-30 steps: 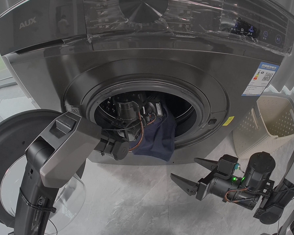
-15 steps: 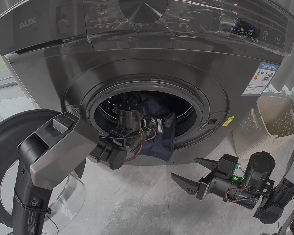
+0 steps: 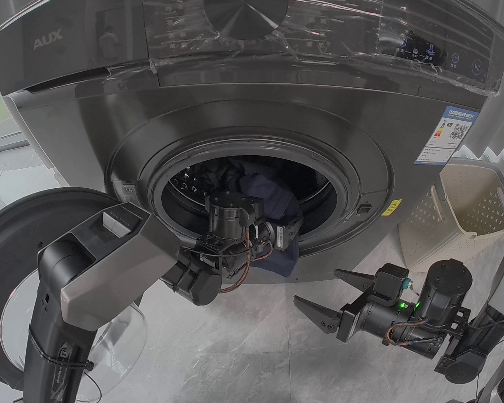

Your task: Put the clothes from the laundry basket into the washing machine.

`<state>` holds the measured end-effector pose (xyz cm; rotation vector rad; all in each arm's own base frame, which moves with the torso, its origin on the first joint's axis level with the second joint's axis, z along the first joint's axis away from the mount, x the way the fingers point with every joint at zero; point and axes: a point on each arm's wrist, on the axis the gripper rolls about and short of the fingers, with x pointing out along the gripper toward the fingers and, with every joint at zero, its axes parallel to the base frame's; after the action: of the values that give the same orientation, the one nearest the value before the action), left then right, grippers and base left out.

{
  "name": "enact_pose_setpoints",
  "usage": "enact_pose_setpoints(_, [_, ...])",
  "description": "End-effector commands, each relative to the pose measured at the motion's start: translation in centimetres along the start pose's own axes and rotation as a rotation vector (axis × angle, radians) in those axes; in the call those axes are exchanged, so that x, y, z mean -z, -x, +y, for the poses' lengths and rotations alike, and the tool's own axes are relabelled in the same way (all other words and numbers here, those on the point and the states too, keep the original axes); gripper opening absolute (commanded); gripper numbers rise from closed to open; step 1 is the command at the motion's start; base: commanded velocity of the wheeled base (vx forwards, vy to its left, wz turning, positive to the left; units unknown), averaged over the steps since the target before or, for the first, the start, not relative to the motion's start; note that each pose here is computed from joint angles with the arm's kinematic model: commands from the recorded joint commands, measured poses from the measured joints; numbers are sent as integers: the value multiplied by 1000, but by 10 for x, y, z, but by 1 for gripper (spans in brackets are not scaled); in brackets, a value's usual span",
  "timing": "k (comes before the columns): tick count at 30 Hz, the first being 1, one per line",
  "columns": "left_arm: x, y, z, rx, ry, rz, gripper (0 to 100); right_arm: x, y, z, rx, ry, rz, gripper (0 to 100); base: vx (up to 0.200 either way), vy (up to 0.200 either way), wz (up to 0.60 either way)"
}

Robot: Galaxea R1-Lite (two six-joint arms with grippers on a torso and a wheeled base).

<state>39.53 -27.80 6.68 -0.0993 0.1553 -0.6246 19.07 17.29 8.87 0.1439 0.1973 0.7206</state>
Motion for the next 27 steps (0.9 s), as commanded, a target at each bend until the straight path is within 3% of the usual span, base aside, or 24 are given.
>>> enact_pose_setpoints(1, [13,-4,3,-6,-1,19,0,-1,0,1,-3,0,-3,100,0,0,0])
enact_pose_setpoints(11, [-9,-18,8,-14,9,-82,0,-1,0,2,-6,1,-4,100,0,0,0])
enact_pose_setpoints(15, [-43,-28,24,-96,31,-219,0,-1,-1,2,-6,1,-6,100,0,0,0])
enact_pose_setpoints(17, [-51,-30,26,-109,40,-250,0,-1,-1,2,-8,1,-7,100,0,0,0])
enact_pose_setpoints(18, [-64,-35,30,-131,58,-311,0,-1,-1,2,-8,1,-6,100,0,0,0])
enact_pose_setpoints(19, [-64,-35,30,-131,58,-311,0,-1,-1,2,-8,1,-6,100,0,0,0])
enact_pose_setpoints(20, [-74,-40,34,-152,62,-360,0,-1,-1,2,-9,1,-5,100,0,0,0])
enact_pose_setpoints(27, [-88,-46,39,-179,71,-411,0,-1,-1,2,-8,1,-4,100,0,0,0])
